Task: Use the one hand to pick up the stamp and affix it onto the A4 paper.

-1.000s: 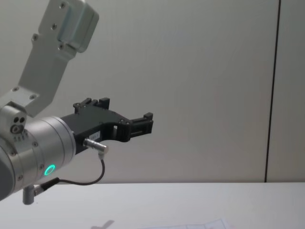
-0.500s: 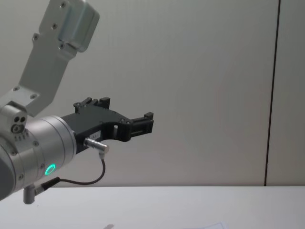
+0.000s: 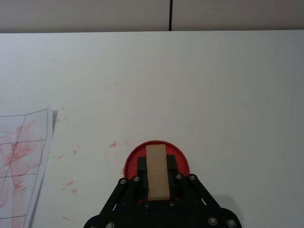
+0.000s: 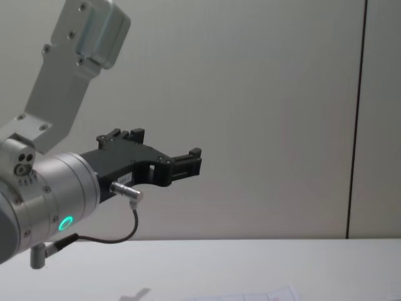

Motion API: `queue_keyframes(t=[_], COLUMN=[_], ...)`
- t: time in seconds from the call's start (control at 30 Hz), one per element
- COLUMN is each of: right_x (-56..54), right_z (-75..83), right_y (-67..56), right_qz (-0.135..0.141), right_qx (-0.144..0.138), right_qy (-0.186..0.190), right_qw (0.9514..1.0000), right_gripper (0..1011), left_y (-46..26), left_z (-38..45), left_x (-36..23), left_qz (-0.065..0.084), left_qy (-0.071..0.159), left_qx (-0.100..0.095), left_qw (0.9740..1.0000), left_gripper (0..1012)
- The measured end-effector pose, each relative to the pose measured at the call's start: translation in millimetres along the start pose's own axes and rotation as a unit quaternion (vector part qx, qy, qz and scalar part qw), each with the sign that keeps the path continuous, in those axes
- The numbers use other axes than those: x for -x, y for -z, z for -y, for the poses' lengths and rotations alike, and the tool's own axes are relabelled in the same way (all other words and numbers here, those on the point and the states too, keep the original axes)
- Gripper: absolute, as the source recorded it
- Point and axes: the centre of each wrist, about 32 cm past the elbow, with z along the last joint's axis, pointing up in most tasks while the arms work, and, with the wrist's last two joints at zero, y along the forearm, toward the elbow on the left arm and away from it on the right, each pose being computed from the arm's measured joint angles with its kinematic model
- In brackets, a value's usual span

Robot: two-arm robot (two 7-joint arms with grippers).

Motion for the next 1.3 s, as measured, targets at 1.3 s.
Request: queue_keyframes(t=[1.3], right_x=[70.7], right_z=[-2.6], right_y=[-62.0], right_qz=[0.060], right_qx=[-0.037], right_qy=[-0.091], right_qw=[0.9934], right_gripper=[219], left_y=[0.0], left_z=[0.0], left_x=[0.0], left_qz=[0.000], left_qy=[0.000], left_qx=[0.000], left_qw=[1.0000], left_gripper=[1001])
